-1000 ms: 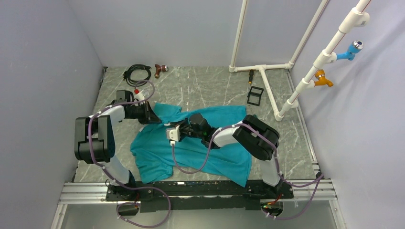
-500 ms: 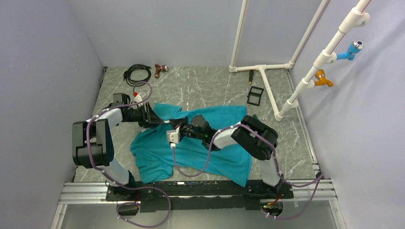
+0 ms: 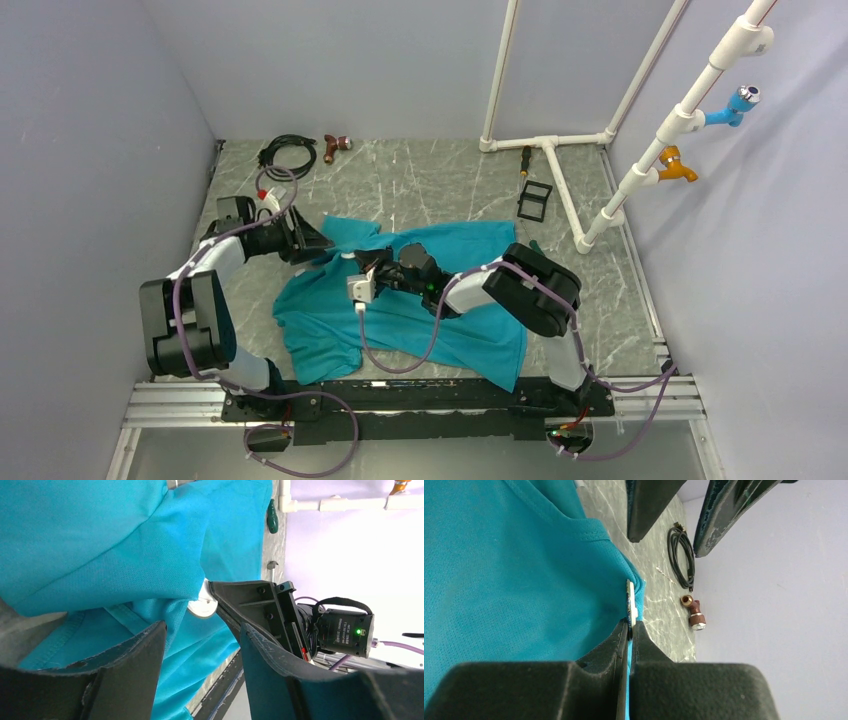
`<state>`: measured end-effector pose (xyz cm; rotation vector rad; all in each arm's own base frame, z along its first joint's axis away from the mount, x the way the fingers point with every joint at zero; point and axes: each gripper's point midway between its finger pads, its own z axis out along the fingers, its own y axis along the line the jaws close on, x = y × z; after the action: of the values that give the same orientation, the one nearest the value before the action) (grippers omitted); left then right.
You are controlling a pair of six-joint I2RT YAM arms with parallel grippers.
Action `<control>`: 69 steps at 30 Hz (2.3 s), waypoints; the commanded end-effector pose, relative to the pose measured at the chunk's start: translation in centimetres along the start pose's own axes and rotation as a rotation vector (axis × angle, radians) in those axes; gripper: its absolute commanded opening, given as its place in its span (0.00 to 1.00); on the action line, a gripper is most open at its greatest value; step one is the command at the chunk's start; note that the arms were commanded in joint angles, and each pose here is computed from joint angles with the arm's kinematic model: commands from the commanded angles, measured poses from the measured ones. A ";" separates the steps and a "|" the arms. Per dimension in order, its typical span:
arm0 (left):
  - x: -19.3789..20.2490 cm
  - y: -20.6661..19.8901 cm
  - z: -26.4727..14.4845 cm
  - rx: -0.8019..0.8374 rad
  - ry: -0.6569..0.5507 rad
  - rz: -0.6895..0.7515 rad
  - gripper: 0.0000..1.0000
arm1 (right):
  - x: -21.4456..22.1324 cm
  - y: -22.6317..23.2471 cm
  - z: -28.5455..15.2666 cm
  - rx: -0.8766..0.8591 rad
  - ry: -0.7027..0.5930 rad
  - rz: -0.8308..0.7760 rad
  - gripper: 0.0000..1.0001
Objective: Remove the brooch from the garment
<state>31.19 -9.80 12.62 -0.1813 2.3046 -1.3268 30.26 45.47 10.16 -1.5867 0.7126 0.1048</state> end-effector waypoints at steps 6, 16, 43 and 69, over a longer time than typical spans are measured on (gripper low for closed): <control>2.0 0.3 0.9 0.035 0.031 -0.181 0.58 | -0.4 0.0 0.2 0.032 0.011 -0.010 0.00; 1.4 -0.4 1.8 0.081 0.041 -0.177 0.49 | -0.2 0.5 0.3 0.027 0.034 -0.005 0.00; 2.1 -0.5 3.2 0.060 0.042 -0.340 0.44 | 0.6 0.4 0.4 0.044 0.090 0.029 0.00; 1.1 1.1 5.0 0.021 0.033 -0.397 0.27 | 0.1 -0.2 0.9 0.070 0.077 0.053 0.00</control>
<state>31.16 -13.42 8.30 -0.6835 2.3996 -1.5501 30.58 45.21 8.51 -1.5718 0.8177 0.0361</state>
